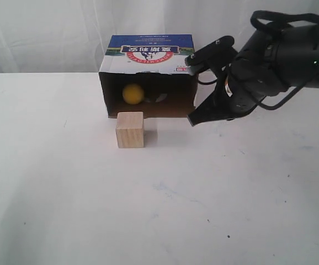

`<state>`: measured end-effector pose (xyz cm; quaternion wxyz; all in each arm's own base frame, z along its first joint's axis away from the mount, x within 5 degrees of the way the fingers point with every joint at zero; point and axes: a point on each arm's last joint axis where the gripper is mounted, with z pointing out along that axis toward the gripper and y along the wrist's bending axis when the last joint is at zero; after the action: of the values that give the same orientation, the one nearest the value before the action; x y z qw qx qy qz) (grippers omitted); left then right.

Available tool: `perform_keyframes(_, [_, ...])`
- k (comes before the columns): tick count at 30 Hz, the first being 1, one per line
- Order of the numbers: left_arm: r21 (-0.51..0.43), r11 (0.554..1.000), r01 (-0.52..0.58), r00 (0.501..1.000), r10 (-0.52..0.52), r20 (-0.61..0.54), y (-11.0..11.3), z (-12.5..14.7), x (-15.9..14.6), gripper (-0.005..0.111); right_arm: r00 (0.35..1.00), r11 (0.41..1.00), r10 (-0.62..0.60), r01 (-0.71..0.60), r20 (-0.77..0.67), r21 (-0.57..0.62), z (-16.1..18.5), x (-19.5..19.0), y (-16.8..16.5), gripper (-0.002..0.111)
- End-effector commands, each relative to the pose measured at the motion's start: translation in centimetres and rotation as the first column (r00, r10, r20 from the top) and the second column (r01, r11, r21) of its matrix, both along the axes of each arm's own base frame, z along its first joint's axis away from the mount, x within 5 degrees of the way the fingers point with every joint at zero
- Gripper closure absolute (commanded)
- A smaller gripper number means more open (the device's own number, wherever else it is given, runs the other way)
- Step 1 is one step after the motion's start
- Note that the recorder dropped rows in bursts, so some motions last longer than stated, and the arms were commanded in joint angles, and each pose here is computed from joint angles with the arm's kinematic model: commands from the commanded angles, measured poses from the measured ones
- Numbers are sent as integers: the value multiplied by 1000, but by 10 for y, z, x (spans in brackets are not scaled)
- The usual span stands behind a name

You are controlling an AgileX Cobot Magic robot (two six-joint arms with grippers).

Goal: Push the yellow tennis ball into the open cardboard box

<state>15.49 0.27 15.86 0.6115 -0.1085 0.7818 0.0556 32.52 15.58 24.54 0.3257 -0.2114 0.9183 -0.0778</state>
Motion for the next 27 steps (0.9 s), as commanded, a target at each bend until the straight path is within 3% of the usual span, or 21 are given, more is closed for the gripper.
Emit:
perform_keyframes(1, [-23, 998, -62, 996, 63, 61, 7, 7, -6, 107, 999, 1000, -12, 11, 37, 13, 11, -2, -3, 108])
perform_keyframes(10, [-35, 999, 28, 997, -30, -68, -1, -3, -8, 107, 997, 997, 62, -60, -37, 54, -8, -11, 2, 108])
perform_keyframes(16, [-29, 999, 33, 997, -35, -73, -2, -4, -8, 107, 994, 995, 81, -77, -75, 62, -17, -17, 2, 108])
perform_keyframes(23, [-7, 999, 39, 996, -40, -75, -2, -3, -8, 107, 994, 990, 104, -102, -18, 93, -11, -15, 4, 108])
perform_keyframes(27, [29, 1000, 12, 999, -11, -30, 2, 1, -8, 107, 1000, 999, 13, -13, 2, 51, 1, -11, -22, 108])
